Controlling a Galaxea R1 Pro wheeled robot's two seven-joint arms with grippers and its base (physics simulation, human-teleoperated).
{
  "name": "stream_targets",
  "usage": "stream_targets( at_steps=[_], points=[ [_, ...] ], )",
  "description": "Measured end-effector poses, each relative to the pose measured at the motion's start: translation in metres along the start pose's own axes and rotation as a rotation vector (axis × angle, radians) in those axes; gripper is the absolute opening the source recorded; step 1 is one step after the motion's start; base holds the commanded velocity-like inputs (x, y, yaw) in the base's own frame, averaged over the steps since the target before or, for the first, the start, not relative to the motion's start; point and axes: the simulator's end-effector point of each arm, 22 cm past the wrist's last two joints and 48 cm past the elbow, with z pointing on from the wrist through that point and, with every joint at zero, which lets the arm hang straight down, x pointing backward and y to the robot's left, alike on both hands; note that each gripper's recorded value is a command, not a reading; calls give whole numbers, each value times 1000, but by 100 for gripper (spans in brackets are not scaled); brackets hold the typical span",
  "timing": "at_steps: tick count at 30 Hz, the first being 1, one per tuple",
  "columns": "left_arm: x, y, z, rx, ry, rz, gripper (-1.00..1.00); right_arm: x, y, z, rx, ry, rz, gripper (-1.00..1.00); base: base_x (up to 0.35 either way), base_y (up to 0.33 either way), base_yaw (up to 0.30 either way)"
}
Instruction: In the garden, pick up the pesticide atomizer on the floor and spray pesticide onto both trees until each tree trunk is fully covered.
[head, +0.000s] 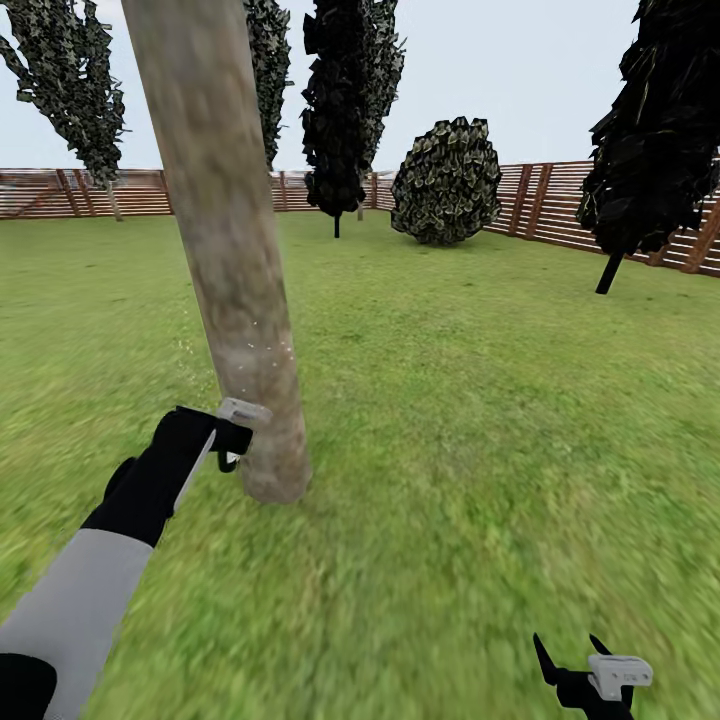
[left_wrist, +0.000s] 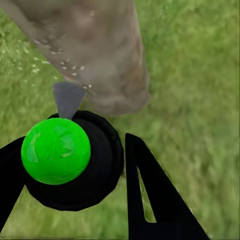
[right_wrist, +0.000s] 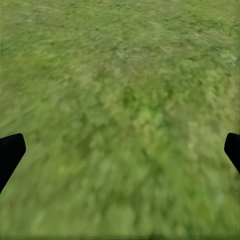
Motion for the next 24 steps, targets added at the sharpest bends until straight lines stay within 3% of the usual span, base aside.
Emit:
stream_targets(
  at_steps=[3,6,8,11,16,21,24],
  points=[
    [10,33,0,-46,16,-10,-100,0,0,0,0,0,0,100,0,0,0],
    [19,42,3,-53,34,-18,-100,0,0,0,0,0,0,100,2,0,0],
    [16,18,6,-8,33,-25,-100,0,0,0,-1,0,0,100,226,54,0],
    [11,1,6,16,24,-26,-100,0,0,0,0,0,0,100,192,66,0],
    [13,8,6,-2,26,-24,-100,0,0,0,0,0,0,100,18,6,0],
    [29,62,3,-82,53,-25,-100,0,0,0,-1,0,0,100,0,0,0],
    [32,94,-3,-116,45,-94,-100,0,0,0,0,0,0,100,0,0,0]
  ],
)
